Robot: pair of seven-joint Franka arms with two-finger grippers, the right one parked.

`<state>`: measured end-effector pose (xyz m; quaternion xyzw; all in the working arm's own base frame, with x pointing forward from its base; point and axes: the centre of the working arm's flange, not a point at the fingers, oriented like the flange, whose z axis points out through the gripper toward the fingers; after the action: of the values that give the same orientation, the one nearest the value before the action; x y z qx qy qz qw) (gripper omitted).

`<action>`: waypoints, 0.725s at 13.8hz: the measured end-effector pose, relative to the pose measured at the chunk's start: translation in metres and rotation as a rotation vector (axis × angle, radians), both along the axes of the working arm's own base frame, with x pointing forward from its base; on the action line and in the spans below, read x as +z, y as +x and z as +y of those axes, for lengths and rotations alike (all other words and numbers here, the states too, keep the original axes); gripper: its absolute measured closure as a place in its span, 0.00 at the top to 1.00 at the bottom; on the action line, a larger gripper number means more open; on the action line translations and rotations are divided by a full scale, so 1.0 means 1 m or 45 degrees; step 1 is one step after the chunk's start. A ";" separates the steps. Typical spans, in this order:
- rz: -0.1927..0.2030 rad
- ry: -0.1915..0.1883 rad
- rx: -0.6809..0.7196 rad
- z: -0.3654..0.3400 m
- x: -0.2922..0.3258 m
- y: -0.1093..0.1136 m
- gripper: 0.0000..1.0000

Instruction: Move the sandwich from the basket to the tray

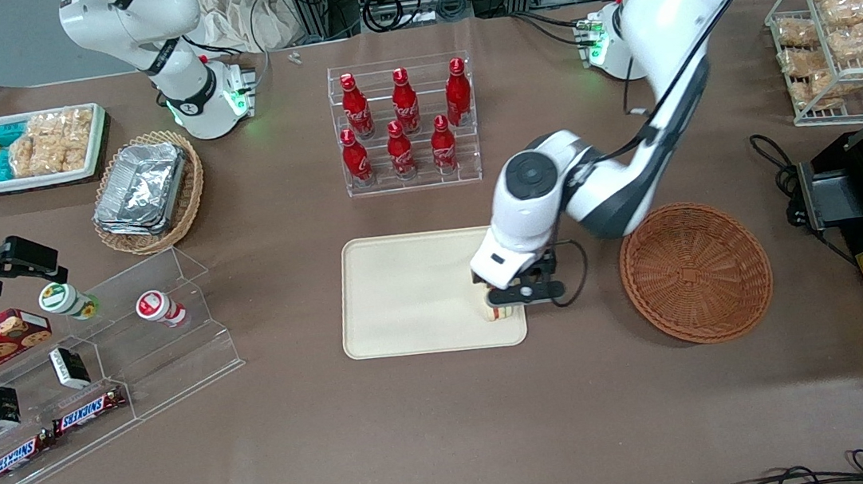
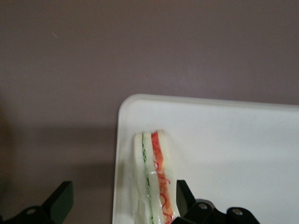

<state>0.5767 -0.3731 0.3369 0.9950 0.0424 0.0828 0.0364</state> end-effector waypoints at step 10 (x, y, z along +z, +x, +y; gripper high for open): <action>0.316 0.118 -0.043 0.174 0.202 0.002 1.00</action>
<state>0.5788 -0.1993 0.5384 0.9988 0.0260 -0.0398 -0.0136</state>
